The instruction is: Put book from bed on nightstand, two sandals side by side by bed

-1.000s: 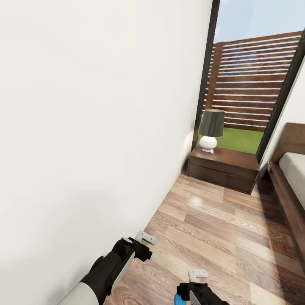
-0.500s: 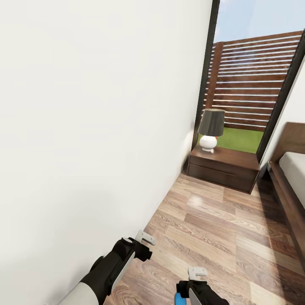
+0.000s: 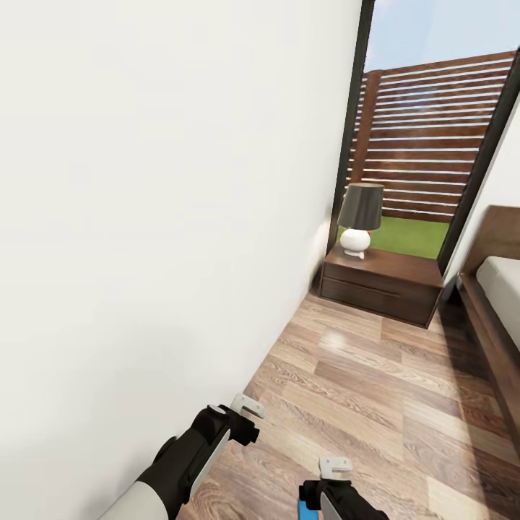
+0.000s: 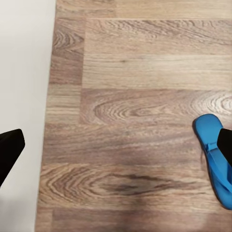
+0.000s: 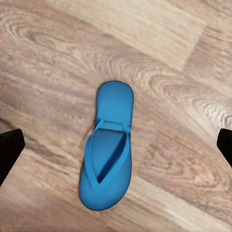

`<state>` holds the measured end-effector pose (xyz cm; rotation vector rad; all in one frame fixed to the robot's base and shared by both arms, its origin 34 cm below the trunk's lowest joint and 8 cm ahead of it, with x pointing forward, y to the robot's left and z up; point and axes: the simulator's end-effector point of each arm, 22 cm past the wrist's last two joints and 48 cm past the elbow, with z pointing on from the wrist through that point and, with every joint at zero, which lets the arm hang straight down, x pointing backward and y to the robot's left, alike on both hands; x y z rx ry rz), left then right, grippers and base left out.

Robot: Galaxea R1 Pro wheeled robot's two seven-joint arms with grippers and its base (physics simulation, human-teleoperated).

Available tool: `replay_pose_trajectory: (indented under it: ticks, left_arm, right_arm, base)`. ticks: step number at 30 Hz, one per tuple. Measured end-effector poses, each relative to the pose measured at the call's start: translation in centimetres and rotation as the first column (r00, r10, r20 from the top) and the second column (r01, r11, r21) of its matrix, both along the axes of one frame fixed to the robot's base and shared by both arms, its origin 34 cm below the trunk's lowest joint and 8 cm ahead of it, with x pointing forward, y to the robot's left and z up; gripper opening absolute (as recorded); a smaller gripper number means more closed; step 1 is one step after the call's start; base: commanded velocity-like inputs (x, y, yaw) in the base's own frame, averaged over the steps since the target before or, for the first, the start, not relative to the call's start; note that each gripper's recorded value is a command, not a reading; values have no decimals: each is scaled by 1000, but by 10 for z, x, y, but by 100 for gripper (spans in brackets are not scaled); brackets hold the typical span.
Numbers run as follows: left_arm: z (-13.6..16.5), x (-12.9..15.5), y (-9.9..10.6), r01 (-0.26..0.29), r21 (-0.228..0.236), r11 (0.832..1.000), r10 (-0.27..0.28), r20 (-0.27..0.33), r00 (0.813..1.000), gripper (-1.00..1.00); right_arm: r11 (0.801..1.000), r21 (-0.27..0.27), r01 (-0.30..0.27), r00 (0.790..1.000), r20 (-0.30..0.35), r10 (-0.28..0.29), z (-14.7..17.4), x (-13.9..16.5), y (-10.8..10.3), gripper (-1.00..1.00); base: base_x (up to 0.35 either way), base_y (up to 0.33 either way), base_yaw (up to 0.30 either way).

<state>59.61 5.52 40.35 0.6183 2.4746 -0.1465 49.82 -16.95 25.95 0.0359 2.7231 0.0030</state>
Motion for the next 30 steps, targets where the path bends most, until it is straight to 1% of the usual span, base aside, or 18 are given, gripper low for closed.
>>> replay_pose_trajectory:
  ticks: [11, 28, 30]
  left_arm:
    - [-23, -6, 0, 0, 0, 1000, 0, 0, 1000, 100]
    - [-59, -16, 0, 0, 0, 1000, 0, -69, 998, 100]
    - [-59, -16, 0, 0, 0, 1000, 0, -69, 998, 100]
  right_arm:
    - [1000, 2, -1, 1000, 0, 1, -23, -6, 1, 100]
    - [1000, 6, 0, 998, -69, 1, -52, -26, 3, 100]
    - [1000, 10, 5, 998, -70, -4, -52, -26, 4, 100]
  base:
    - [0, 0, 0]
    - [0, 0, 0]
    - [0, 0, 0]
